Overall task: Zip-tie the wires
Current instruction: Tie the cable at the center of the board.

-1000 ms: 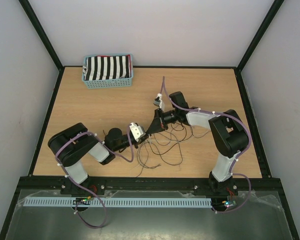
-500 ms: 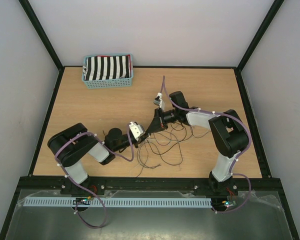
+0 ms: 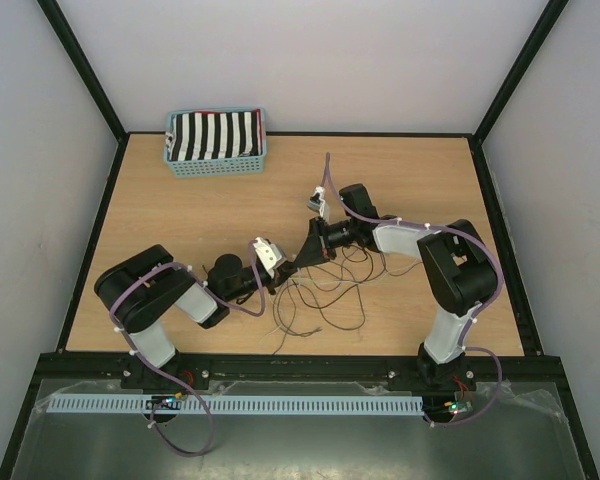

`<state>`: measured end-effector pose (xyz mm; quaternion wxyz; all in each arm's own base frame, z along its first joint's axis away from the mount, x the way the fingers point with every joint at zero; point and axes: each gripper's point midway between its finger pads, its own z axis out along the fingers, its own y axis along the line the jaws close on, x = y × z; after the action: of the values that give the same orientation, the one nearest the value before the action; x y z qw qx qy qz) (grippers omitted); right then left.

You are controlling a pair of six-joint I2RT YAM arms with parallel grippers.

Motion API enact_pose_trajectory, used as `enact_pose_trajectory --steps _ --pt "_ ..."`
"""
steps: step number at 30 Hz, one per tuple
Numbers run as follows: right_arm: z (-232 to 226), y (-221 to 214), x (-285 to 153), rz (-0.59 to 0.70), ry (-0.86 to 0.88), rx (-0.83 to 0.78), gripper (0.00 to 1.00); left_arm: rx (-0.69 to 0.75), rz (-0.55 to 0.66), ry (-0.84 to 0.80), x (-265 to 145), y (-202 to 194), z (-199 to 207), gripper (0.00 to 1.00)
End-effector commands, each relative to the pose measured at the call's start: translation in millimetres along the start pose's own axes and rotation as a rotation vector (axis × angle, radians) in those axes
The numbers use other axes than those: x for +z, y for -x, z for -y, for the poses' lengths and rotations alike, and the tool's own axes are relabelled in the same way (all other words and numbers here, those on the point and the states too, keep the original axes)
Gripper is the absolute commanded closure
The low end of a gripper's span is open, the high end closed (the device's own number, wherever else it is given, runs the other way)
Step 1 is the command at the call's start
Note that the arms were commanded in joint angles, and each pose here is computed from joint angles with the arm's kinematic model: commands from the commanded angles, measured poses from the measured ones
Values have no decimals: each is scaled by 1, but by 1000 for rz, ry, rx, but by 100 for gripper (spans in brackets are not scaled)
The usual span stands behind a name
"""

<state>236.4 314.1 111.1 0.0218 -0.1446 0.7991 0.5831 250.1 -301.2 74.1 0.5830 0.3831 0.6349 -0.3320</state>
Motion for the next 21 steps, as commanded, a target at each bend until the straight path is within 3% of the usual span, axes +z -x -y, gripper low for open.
enact_pose_trajectory --steps 1,21 --pt "-4 4 -4 29 -5 -56 84 8 62 -21 5 16 1 100" --pt "-9 1 -7 14 12 -117 63 -23 52 -11 9 12 -2 100"
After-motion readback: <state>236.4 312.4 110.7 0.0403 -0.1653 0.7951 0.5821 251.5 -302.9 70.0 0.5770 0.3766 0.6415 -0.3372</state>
